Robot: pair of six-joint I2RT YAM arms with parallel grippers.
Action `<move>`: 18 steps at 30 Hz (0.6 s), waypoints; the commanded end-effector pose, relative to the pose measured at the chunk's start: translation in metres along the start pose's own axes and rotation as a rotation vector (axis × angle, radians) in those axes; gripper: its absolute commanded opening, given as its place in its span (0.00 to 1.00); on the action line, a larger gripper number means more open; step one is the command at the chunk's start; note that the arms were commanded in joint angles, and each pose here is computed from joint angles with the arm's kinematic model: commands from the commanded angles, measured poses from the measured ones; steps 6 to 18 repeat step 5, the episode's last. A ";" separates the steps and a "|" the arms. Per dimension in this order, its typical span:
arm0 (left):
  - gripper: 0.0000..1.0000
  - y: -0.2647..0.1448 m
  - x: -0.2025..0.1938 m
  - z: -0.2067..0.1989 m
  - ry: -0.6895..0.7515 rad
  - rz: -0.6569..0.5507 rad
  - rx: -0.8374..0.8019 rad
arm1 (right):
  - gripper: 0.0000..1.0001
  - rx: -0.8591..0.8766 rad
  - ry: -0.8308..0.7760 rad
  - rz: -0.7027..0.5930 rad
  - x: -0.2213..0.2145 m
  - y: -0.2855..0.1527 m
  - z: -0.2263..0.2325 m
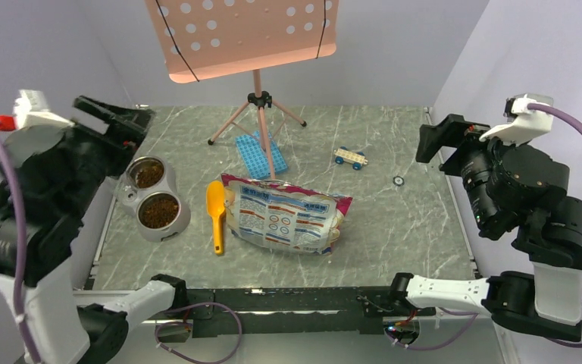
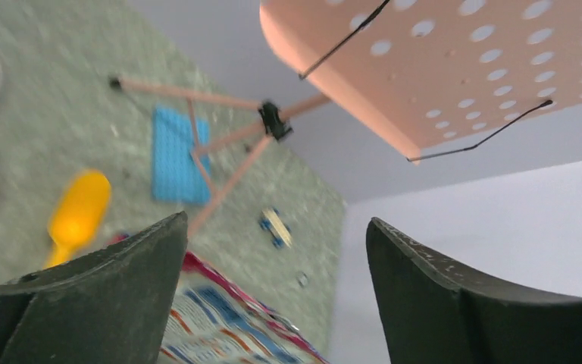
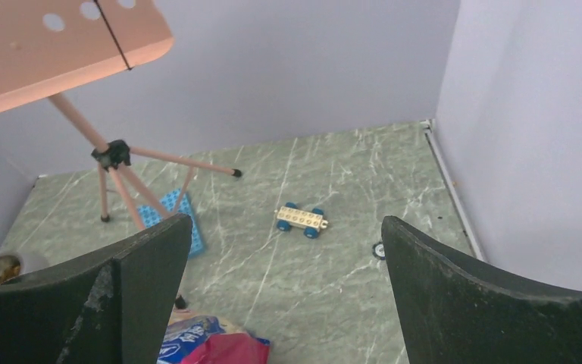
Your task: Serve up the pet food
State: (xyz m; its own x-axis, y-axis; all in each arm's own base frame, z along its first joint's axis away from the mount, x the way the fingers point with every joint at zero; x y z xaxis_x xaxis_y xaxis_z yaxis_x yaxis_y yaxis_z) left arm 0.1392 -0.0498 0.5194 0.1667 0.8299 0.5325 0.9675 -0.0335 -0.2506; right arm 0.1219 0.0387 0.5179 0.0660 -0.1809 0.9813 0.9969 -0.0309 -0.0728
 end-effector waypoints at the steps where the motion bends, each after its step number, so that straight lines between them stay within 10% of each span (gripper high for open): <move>1: 0.94 -0.032 0.044 0.002 0.276 -0.312 -0.060 | 1.00 -0.081 0.019 -0.113 0.017 -0.001 -0.016; 18: 0.97 -0.050 0.059 0.003 0.384 -0.404 -0.058 | 1.00 -0.102 -0.001 -0.137 0.027 -0.002 -0.019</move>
Point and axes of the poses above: each gripper's point midway between its finger pads, its own y axis out along the fingers, its own z axis along the line the jaws close on, x = y × z, the point moved 7 cm from there along -y, back along the fingers
